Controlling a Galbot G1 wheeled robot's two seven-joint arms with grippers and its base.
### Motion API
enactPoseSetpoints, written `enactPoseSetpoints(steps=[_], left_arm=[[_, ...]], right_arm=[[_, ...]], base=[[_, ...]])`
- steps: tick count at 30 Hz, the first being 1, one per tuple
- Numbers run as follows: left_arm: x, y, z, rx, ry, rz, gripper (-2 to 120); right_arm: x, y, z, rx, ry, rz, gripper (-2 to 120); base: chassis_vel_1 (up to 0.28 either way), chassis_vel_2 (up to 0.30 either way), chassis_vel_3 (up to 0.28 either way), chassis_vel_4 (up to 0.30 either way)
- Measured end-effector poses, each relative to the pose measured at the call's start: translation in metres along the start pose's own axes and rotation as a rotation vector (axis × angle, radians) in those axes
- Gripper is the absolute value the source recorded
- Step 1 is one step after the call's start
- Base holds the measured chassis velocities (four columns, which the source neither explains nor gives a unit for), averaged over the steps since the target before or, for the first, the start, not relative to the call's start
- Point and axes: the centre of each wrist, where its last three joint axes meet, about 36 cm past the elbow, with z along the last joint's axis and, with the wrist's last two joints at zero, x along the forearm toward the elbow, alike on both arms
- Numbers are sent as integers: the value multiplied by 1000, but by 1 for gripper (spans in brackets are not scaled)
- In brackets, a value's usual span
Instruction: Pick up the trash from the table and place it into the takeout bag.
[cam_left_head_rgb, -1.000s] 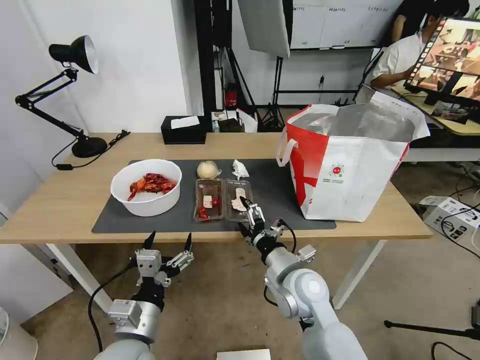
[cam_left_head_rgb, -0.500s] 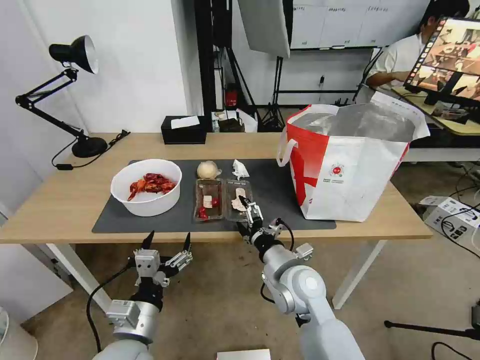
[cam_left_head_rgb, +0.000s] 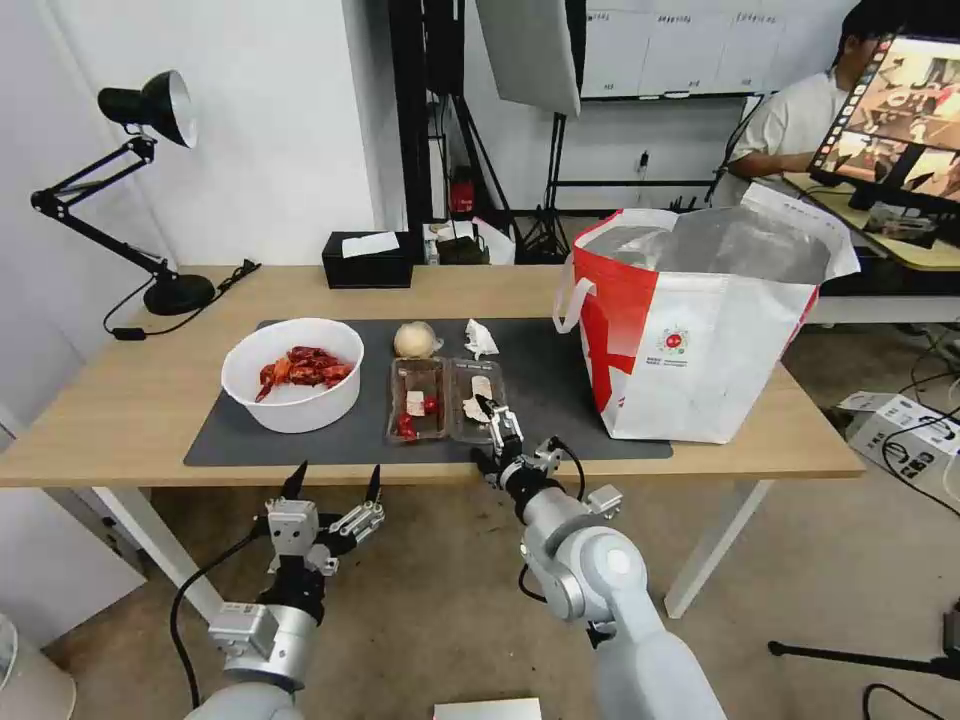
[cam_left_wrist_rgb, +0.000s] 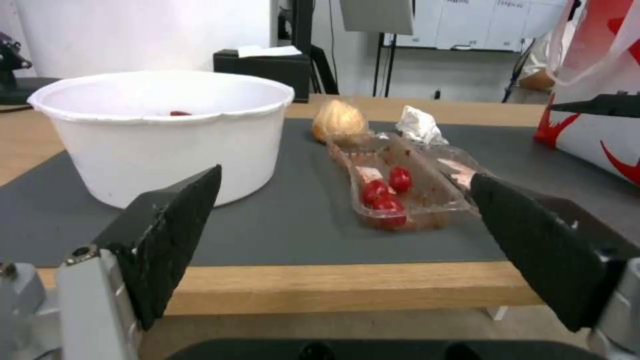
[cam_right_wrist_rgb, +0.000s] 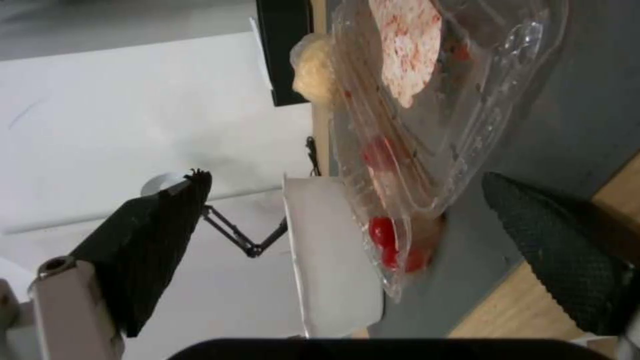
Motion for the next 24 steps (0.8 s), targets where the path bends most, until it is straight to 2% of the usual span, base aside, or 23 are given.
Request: enactPoseSetpoints(steps=[24], left_arm=[[-1,-1,-1,2,-6,6,100]], right_arm=[[-8,0,-1,-1,0,21,100]], base=[[0,0,0,0]])
